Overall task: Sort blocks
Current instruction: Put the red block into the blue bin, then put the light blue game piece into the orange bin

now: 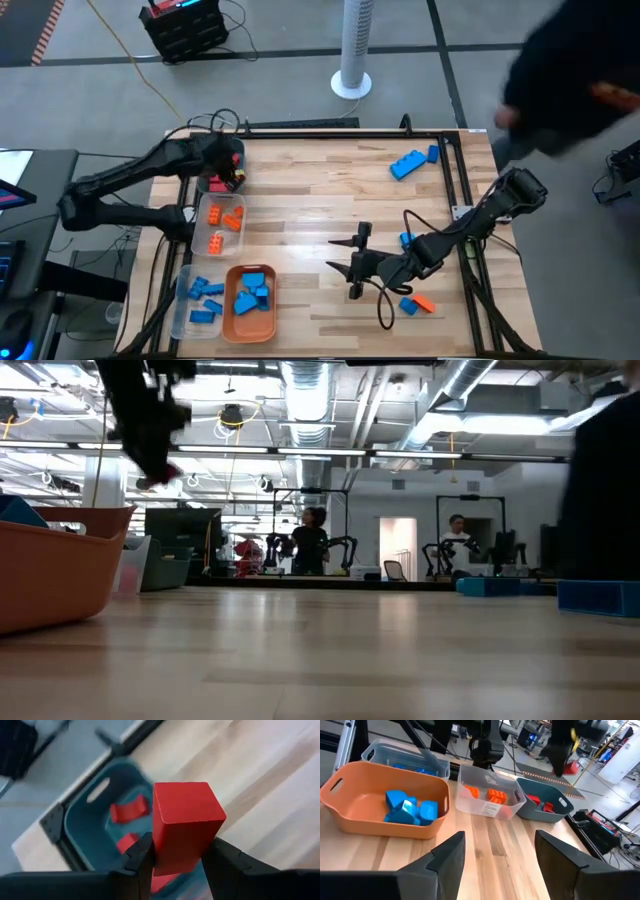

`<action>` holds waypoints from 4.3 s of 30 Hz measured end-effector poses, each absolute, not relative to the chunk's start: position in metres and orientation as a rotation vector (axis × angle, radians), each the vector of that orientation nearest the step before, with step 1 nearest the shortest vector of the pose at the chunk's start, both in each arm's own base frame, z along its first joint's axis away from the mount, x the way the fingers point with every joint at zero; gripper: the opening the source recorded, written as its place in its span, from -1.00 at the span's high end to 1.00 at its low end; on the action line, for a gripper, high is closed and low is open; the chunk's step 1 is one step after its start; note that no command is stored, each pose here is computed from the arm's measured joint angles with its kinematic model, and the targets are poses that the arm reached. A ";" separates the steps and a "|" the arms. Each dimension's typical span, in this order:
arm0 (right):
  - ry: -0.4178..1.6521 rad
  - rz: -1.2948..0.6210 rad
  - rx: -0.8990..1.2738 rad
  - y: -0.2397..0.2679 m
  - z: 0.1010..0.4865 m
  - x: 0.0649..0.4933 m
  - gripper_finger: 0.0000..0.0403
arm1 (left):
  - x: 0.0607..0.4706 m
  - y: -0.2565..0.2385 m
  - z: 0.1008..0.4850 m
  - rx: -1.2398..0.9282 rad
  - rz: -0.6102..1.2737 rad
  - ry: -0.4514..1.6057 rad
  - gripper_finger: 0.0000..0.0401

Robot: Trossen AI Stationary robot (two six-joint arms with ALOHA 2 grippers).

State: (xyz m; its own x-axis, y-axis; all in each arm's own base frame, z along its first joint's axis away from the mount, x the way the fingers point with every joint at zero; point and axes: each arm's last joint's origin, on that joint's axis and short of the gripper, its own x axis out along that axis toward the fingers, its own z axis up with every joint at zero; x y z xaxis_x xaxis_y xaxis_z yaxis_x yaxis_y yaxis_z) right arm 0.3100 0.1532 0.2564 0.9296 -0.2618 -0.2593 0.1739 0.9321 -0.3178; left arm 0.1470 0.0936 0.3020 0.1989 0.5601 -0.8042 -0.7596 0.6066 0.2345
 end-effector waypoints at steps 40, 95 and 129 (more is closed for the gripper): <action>0.860 -0.565 -0.157 0.009 0.250 0.269 -0.19 | 0.177 0.108 0.291 -0.152 0.742 0.783 -0.13; 1.794 0.113 -0.519 -0.179 0.173 0.233 -0.20 | 0.239 0.032 0.276 0.057 0.392 0.556 -0.13; 1.590 0.174 -0.570 -0.124 0.168 0.273 0.33 | 0.235 0.032 0.272 0.079 0.382 0.616 -0.13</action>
State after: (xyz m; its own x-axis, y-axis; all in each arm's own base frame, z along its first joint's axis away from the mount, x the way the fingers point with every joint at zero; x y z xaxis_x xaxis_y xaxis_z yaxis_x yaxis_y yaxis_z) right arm 0.2727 -0.1239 0.1685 0.0002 -0.2522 -0.9677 -0.4558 0.8613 -0.2246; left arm 0.2355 0.0319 0.2716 0.7488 0.3718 -0.5487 -0.3254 0.9274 0.1844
